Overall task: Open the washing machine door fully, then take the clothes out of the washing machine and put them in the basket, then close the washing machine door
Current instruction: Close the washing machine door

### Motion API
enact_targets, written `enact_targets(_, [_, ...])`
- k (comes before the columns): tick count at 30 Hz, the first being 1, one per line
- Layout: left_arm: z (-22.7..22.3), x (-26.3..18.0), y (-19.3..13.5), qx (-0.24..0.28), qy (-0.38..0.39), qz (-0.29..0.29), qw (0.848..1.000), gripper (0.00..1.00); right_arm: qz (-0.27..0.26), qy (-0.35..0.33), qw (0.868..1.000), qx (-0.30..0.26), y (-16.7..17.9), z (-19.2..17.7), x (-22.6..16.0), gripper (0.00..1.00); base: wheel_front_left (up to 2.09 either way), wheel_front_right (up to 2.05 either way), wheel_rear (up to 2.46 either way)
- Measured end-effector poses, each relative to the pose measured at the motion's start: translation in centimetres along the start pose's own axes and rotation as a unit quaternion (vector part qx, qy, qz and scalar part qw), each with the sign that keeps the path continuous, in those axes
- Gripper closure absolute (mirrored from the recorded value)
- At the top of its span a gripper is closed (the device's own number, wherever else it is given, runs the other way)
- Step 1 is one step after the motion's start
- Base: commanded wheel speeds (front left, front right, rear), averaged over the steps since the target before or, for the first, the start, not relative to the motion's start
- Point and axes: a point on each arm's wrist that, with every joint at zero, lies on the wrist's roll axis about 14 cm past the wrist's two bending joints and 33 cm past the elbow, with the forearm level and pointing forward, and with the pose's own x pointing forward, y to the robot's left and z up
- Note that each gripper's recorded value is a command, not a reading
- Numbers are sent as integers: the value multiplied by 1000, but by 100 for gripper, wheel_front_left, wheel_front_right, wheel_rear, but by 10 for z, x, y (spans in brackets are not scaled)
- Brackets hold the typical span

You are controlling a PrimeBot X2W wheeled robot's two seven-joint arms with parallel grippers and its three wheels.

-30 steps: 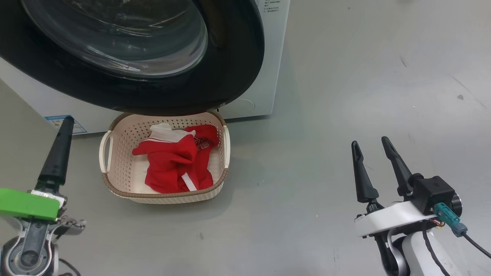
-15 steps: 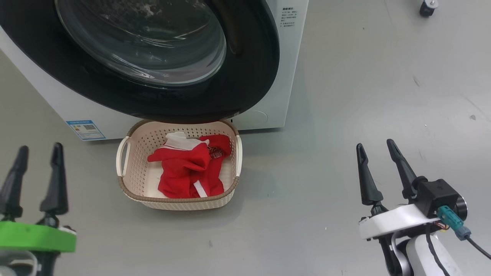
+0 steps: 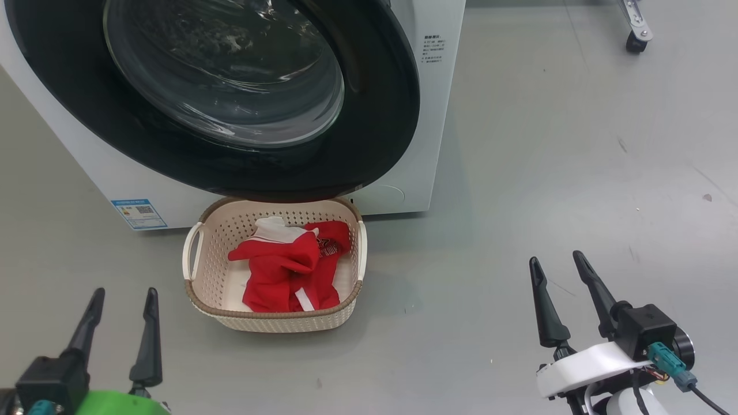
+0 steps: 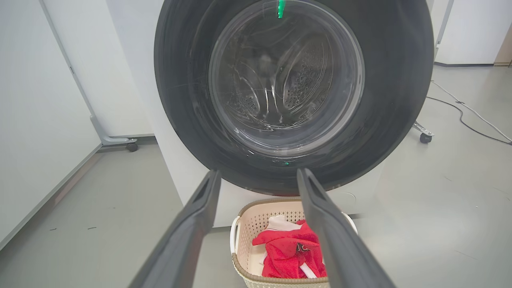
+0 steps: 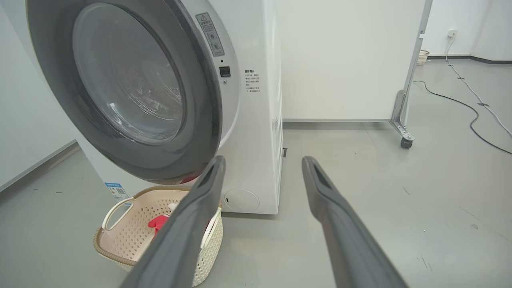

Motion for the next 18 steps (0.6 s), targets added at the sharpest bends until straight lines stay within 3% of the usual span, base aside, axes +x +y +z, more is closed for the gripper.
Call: enact_targets(18, [-17, -15, -14, -24, 7, 19, 1000, 0, -8, 11, 1000, 0, -2, -7, -14, 0, 0, 0, 0])
